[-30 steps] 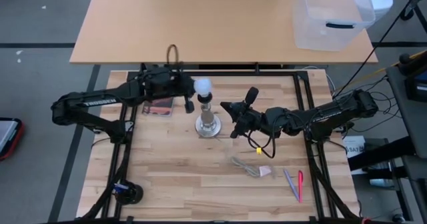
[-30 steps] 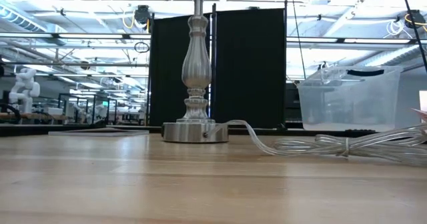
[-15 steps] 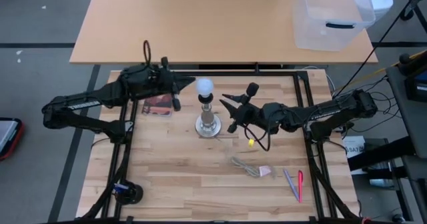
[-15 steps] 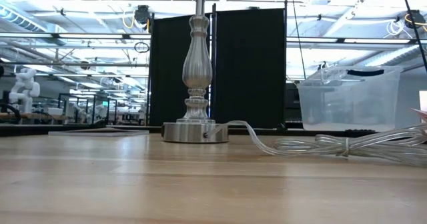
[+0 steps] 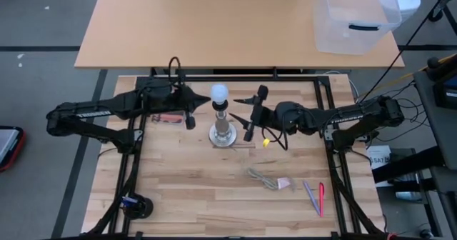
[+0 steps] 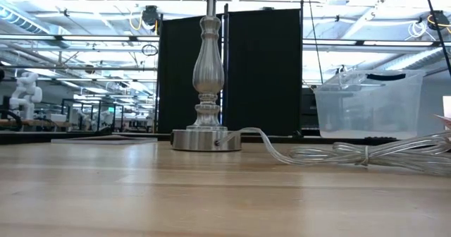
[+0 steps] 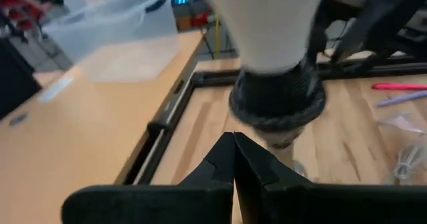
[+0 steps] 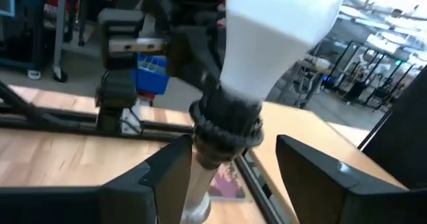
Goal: Screw lightbulb
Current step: Insert the lightbulb into the silver lamp
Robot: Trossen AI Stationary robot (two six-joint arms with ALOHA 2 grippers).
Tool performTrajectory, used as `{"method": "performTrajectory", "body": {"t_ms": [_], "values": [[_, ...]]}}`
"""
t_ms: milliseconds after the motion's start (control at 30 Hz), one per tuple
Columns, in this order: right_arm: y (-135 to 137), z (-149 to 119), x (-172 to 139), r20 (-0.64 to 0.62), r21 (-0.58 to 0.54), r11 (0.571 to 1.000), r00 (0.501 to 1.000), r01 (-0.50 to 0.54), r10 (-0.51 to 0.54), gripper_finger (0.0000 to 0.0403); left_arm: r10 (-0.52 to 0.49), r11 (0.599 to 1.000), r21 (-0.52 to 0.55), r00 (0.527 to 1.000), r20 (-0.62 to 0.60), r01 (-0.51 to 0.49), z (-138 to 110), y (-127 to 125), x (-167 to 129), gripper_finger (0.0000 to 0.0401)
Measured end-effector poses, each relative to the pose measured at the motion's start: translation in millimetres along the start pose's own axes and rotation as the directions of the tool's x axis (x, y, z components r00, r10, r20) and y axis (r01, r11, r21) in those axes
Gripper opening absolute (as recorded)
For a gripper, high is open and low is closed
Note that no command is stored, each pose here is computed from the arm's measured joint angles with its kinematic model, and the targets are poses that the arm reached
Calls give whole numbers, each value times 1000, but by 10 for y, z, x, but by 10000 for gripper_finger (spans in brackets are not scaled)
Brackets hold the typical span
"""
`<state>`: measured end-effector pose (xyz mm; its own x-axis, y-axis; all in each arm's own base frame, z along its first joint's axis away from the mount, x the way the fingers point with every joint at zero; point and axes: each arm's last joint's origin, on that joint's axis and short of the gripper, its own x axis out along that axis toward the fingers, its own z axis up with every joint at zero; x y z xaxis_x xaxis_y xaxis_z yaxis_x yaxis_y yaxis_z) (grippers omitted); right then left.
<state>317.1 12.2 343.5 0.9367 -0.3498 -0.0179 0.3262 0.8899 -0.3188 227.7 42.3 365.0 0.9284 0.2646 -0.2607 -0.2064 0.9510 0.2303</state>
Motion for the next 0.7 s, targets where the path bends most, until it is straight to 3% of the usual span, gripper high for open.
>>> {"method": "performTrajectory", "body": {"t_ms": [133,567,700], "values": [[-25,86,-5,85,-7,1000,996,21,-20,214,-17,999,29,996,85,15,88,-27,-36,2],[-140,323,-14,237,-38,997,970,67,-56,214,-28,998,54,985,168,20,185,-36,-262,2],[-153,351,-21,260,-82,992,963,92,-68,185,-58,995,91,981,186,42,211,-98,-296,2]]}}
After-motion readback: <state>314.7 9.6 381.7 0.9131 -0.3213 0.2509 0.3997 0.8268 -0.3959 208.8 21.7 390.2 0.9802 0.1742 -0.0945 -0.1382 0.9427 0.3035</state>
